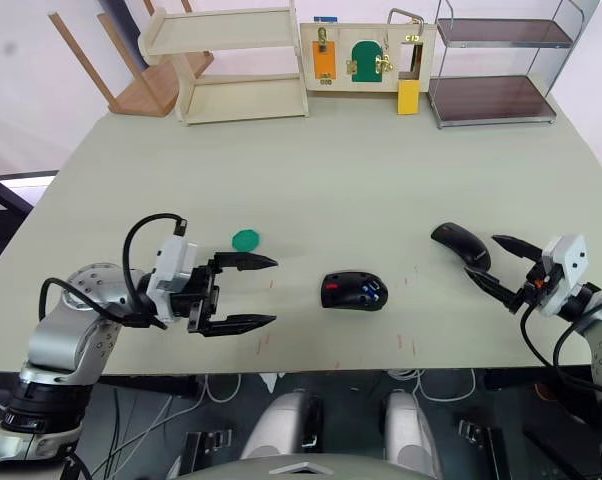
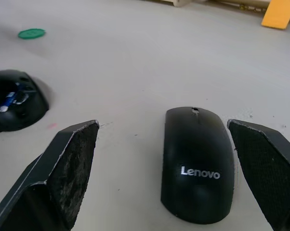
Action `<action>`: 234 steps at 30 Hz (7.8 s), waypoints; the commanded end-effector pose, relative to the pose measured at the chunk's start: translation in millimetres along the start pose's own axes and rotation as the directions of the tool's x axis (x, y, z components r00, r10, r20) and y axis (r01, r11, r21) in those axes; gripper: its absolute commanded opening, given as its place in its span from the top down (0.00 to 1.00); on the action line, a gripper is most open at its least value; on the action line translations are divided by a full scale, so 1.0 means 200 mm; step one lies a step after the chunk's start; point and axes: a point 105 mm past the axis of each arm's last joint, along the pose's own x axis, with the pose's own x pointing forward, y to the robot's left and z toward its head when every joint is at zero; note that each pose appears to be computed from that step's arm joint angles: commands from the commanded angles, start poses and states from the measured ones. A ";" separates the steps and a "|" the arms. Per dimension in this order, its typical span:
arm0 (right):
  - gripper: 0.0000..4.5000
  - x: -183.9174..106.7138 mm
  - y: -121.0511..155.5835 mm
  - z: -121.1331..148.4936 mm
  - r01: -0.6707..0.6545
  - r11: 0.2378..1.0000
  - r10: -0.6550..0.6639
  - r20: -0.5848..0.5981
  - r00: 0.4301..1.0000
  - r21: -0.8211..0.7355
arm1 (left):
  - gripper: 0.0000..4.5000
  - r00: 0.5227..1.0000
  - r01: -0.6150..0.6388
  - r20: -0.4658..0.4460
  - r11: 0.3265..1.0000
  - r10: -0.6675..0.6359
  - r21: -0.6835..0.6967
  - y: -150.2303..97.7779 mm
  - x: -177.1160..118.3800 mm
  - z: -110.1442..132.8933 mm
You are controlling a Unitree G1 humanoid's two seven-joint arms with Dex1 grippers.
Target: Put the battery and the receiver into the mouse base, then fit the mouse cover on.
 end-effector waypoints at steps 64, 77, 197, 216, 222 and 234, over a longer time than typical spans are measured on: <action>0.49 0.11 -0.08 -0.10 0.128 0.990 -0.111 -0.240 0.964 0.057 | 0.00 0.994 -0.048 0.099 0.998 0.044 0.030 -0.05 -0.08 0.11; 0.49 0.10 -0.05 -0.08 0.082 0.997 -0.076 -0.233 0.969 0.014 | 0.00 0.994 -0.050 0.094 0.998 0.047 0.029 -0.06 -0.09 0.10; 0.49 0.55 0.65 0.15 -0.618 0.779 0.386 -0.696 0.606 -0.106 | 0.00 0.997 0.069 -0.032 0.996 -0.067 0.058 0.01 -0.21 0.03; 0.02 0.55 0.66 0.16 -0.621 0.775 0.392 -0.683 0.617 -0.116 | 0.00 0.997 0.073 -0.030 0.995 -0.071 0.063 0.02 -0.20 0.03; 0.02 0.55 0.67 0.16 -0.629 0.768 0.397 -0.681 0.615 -0.120 | 0.00 0.997 0.071 -0.031 0.995 -0.069 0.064 0.02 -0.20 0.03; 0.02 0.65 0.74 0.40 -0.638 0.744 0.508 -0.452 0.733 -0.199 | 0.00 0.997 0.069 -0.029 0.996 -0.067 0.064 0.02 -0.20 0.03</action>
